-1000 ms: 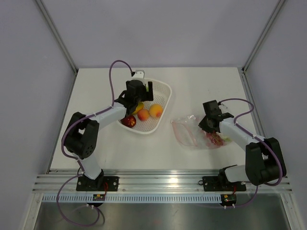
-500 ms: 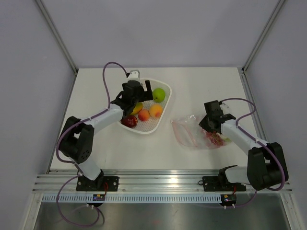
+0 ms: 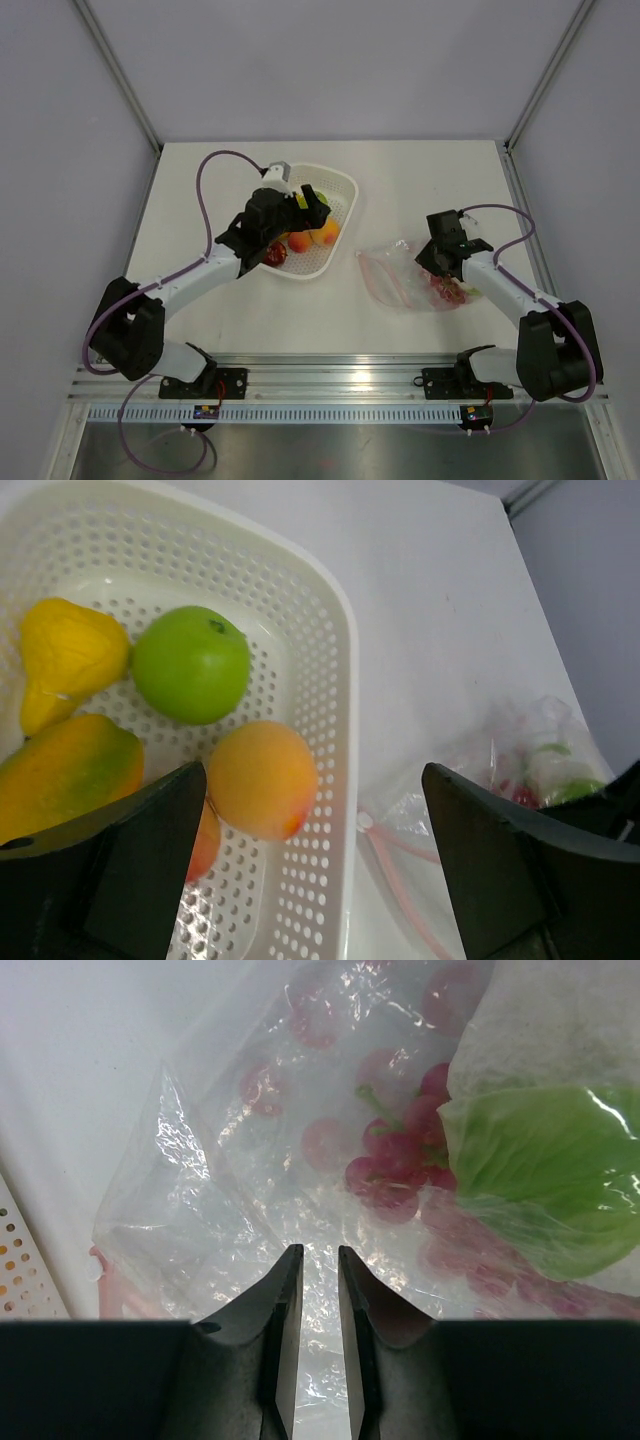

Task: Open the zip-top bag and remove the fake food
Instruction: Place the fake fruit in the bin, then adjust the zipper food storage bag at the center of the board.

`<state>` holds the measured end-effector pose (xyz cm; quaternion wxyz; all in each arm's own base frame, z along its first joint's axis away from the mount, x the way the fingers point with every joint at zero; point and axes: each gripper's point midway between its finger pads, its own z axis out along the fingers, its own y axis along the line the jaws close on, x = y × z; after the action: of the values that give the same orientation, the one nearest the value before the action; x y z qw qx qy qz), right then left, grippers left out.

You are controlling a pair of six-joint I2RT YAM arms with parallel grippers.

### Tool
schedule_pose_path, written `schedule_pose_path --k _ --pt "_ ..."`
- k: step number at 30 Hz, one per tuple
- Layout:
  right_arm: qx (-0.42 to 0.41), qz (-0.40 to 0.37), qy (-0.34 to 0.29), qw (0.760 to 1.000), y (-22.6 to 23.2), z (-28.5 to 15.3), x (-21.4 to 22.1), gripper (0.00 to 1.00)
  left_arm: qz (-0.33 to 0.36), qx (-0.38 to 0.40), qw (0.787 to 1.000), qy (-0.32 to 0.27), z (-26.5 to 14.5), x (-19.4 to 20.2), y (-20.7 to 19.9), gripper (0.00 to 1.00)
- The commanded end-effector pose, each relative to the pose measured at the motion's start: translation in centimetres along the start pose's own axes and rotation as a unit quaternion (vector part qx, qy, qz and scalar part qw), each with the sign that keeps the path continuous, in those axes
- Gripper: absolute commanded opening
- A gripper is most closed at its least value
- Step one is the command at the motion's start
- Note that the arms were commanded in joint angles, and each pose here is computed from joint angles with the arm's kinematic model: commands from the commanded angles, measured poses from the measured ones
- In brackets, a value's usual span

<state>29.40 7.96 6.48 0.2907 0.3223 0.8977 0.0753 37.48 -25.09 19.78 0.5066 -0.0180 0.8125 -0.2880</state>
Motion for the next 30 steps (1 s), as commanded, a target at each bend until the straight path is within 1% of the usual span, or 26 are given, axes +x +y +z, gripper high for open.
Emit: schedule_pose_path --k 1,5,6,7,9,10,14,15,17,19,23,24,26,27,29,30 --pt "-0.010 -0.004 -0.022 1.000 0.2 -0.6 -1.2 0.28 0.010 0.088 0.996 0.018 -1.5 2.3 -4.7 0.91" --pt "-0.016 -0.001 -0.028 0.999 0.4 -1.0 -1.5 0.30 0.060 0.143 0.986 0.052 -2.7 5.4 -8.3 0.91" --pt "-0.016 -0.002 -0.027 1.000 0.3 -1.0 -1.3 0.31 0.085 0.150 0.983 0.067 -3.0 6.3 -8.7 0.91" --pt "-0.018 0.000 -0.031 0.999 0.3 -1.1 -1.4 0.31 0.104 0.158 0.979 0.074 -3.5 7.0 -10.0 0.91" --pt "-0.022 0.001 -0.036 0.999 0.3 -1.4 -1.6 0.33 0.141 0.158 0.975 0.075 -4.0 8.0 -10.3 0.91" --pt "-0.027 0.001 -0.040 0.999 0.4 -1.6 -1.8 0.33 0.148 0.164 0.971 0.089 -4.5 9.5 -10.4 0.91" --pt "-0.046 0.006 -0.054 0.997 0.5 -2.4 -2.1 0.34 0.129 0.175 0.971 0.097 -4.3 10.7 -10.6 0.89" --pt "-0.048 0.007 -0.057 0.997 0.5 -2.6 -2.0 0.34 0.126 0.177 0.970 0.108 -4.1 11.5 -10.7 0.88" --pt "-0.052 0.011 -0.070 0.996 0.4 -3.1 -2.5 0.35 0.124 0.171 0.970 0.116 -3.7 11.7 -11.0 0.82" --pt "-0.056 0.015 -0.078 0.995 0.3 -3.5 -2.7 0.36 0.122 0.160 0.972 0.124 -3.2 12.4 -10.5 0.81" --pt "-0.056 0.022 -0.087 0.994 0.1 -3.7 -2.9 0.36 0.113 0.160 0.972 0.127 -3.0 13.4 -10.5 0.69" --pt "-0.050 0.024 -0.089 0.994 -0.1 -3.7 -3.0 0.36 0.111 0.161 0.972 0.128 -3.1 13.6 -11.0 0.65" --pt "-0.047 0.027 -0.093 0.994 -0.2 -3.8 -3.1 0.36 0.109 0.145 0.976 0.117 -3.1 13.5 -11.0 0.61" --pt "-0.041 0.029 -0.097 0.994 -0.5 -3.8 -3.3 0.36 0.109 0.134 0.979 0.111 -3.2 13.9 -11.1 0.53" --pt "-0.036 0.031 -0.099 0.994 -0.7 -3.7 -3.3 0.37 0.094 0.122 0.983 0.103 -3.2 14.1 -11.2 0.46" --pt "-0.033 0.032 -0.100 0.994 -0.8 -3.7 -3.3 0.37 0.090 0.123 0.982 0.108 -3.5 14.9 -11.4 0.44"
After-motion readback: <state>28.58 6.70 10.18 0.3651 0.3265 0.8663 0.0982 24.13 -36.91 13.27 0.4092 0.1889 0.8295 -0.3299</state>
